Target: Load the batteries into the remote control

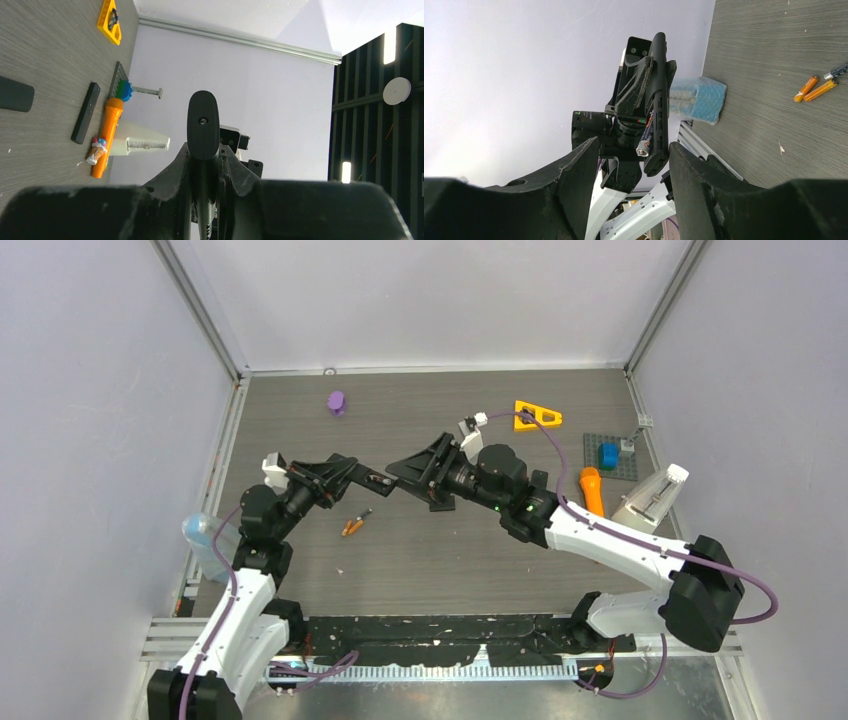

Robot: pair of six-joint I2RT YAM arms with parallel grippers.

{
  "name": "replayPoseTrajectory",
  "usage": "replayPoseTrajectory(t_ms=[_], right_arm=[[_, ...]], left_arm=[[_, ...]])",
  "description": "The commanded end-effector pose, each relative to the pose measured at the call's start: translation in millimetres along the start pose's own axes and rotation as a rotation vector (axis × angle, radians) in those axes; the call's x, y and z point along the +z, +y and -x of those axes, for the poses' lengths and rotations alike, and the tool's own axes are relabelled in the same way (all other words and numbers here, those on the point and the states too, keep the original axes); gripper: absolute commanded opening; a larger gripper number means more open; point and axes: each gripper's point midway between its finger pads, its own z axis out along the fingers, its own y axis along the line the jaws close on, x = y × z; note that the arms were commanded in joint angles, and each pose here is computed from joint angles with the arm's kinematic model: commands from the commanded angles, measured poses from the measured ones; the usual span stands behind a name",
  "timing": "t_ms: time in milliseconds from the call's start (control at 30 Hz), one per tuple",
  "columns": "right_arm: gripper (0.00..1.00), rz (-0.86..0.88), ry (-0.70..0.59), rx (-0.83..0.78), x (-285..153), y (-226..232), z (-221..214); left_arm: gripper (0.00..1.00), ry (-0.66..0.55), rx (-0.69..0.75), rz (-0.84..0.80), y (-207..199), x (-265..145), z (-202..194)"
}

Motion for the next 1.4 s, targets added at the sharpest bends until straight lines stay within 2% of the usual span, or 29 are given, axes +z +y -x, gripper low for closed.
replayPoseTrajectory(t_ms=[0, 267, 500, 1067, 1367], right_arm=[[0.59, 0.064, 0.029, 0.008, 1, 18, -6], [0.59, 0.040, 0.046, 0.007, 2, 11, -12], [0.48, 0.038, 0.051, 0.024, 4, 8, -13], [0.35, 0.018, 0.041, 0.038, 6, 2, -11], [0.33, 0.000, 0.056, 0.048, 10, -2, -14]], left_arm=[[0.00, -0.012, 0.030, -0.087, -31, -1, -3], [0.00, -0.026, 0.016, -0.066, -27, -1, -2], [0.00, -0.021, 0.014, -0.059, -25, -1, -4], [0.00, 0.006, 0.019, -0.049, -21, 0, -14], [0.00, 0.025, 0.020, -0.038, -18, 0, -19]])
